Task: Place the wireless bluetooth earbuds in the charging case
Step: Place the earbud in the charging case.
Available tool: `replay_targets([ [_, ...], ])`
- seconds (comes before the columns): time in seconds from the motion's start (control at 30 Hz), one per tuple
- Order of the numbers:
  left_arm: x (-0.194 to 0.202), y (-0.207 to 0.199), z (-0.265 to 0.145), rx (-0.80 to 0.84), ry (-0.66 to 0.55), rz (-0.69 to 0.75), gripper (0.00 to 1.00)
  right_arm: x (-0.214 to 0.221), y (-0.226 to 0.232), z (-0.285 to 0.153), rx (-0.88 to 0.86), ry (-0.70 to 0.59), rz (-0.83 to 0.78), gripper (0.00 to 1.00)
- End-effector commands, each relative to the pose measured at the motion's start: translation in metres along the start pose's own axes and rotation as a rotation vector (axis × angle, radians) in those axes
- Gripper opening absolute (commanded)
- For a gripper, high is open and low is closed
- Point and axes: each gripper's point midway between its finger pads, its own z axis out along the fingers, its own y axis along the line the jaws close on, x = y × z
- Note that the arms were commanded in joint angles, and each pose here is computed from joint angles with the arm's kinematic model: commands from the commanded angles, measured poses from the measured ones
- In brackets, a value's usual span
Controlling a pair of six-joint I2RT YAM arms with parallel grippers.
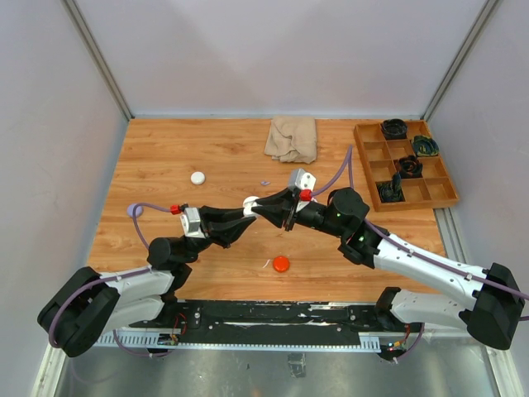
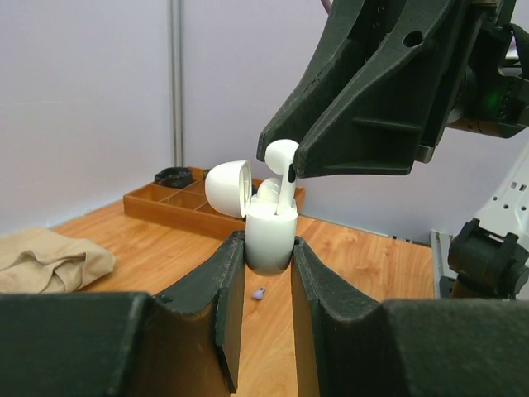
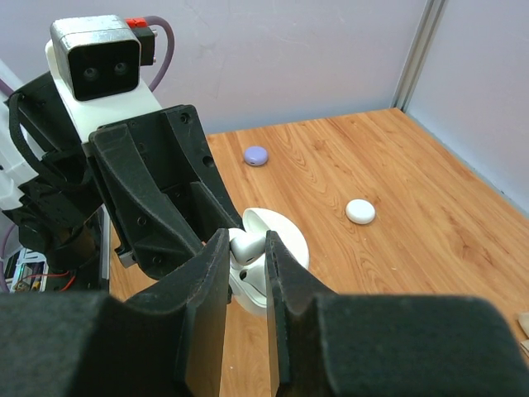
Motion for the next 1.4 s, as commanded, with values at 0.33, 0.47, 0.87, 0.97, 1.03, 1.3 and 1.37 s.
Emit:
replay_targets([
  [0.33,-0.055,-0.014,0.006,0.062,-0.200,0.097,0.00,-0.009,0.003,0.000,0.001,-0.028,-0.050,0.25],
  [0.47,-0.051,-0.014,0.007,0.067,-0.190,0.097,0.00,-0.008,0.002,-0.001,0.002,-0.022,-0.053,0.29],
  [0.87,-0.037,-0.008,0.005,0.044,-0.140,0.115,0.00,-0.018,-0.003,-0.010,0.042,-0.006,-0.078,0.45],
  [0.97,-0.032,-0.005,0.003,0.031,-0.128,0.121,0.00,-0.018,-0.006,-0.014,0.059,0.026,-0.092,0.48],
  [1.03,-0.030,-0.005,0.003,0.032,-0.122,0.122,0.00,-0.017,-0.010,-0.017,0.077,0.048,-0.106,0.51],
  [1.3,-0.020,-0.010,0.002,0.074,-0.079,0.137,0.00,-0.006,-0.010,-0.030,0.032,0.172,-0.205,0.78],
  [1.37,-0.019,-0.013,0.002,0.094,-0.071,0.143,0.00,-0.005,-0.006,-0.032,-0.001,0.189,-0.230,0.86],
])
